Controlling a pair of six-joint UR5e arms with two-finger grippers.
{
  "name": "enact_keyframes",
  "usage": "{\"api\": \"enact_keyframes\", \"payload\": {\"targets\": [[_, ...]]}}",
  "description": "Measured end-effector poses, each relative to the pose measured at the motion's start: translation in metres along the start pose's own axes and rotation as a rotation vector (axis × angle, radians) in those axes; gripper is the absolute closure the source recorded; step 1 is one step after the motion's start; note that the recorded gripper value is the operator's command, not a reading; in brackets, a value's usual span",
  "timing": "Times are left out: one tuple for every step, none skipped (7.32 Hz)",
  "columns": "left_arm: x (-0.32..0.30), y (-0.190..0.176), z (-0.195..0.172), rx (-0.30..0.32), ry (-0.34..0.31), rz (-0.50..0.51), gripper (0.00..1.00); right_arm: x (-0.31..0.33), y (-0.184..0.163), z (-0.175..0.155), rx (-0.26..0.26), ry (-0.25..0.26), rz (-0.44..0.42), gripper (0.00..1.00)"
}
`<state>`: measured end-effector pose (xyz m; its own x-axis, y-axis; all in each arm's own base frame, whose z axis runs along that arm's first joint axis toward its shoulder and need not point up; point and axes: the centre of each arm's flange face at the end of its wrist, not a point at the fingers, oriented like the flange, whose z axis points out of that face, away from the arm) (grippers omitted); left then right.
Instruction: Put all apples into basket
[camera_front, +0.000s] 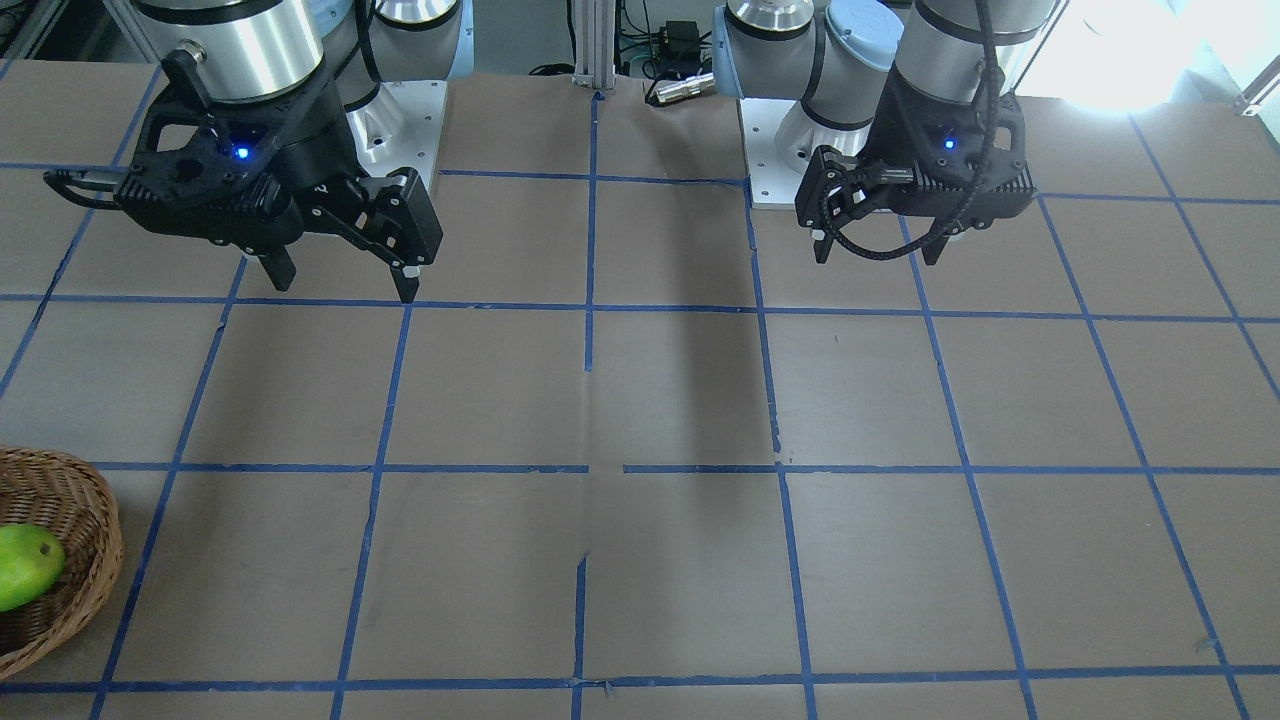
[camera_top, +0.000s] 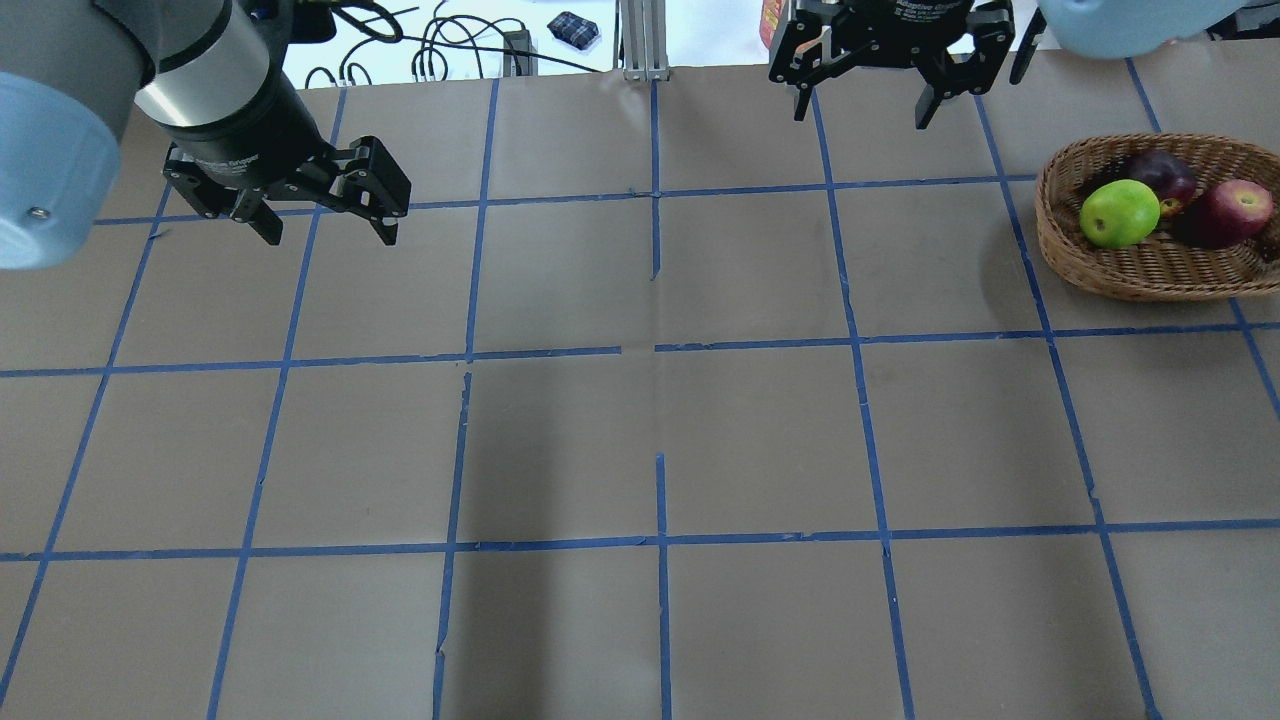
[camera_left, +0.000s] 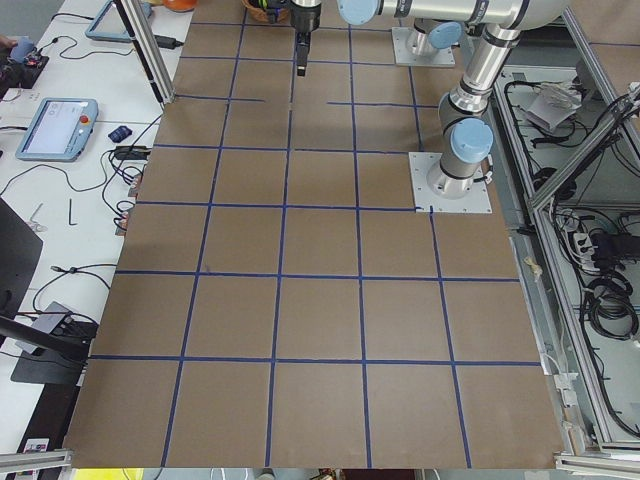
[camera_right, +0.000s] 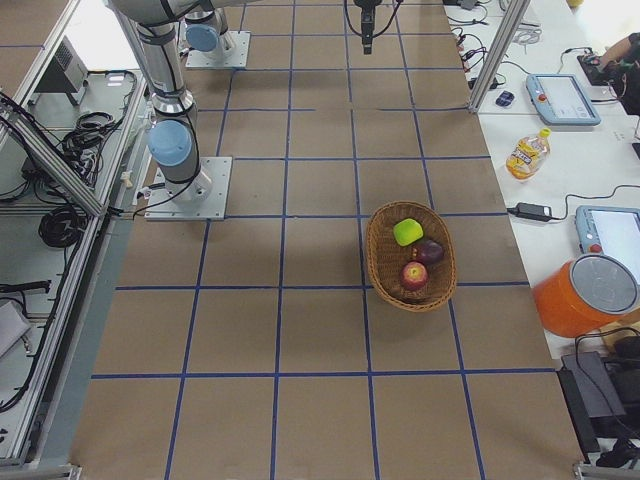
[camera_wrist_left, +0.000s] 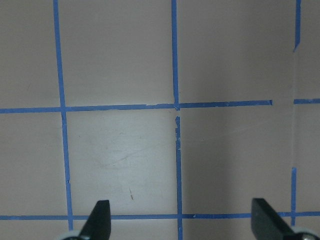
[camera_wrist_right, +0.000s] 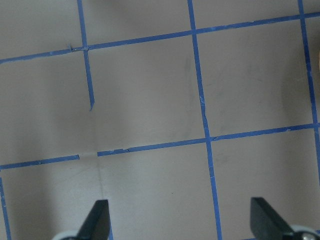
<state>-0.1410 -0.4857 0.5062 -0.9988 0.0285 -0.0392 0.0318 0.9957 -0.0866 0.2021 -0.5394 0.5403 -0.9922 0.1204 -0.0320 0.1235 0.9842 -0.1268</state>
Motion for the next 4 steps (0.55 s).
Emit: {"api": "enact_keyframes", "payload": {"targets": [[0.005,0.0,-0.002,0.009,0.005,0.007,0.0,0.0,0.0,0.001,-0.001,0.0,-0.002,0.0],[0.011,0.002,-0.003,0.014,0.006,0.017,0.0,0.0,0.0,0.001,-0.002,0.0,-0.003,0.0],[0.016,0.003,-0.004,0.017,0.006,0.024,0.0,0.0,0.001,0.0,-0.001,0.0,-0.004,0.0],[0.018,0.003,-0.004,0.018,0.009,0.021,0.0,-0.001,0.001,0.001,0.0,-0.002,-0.005,0.0]]}}
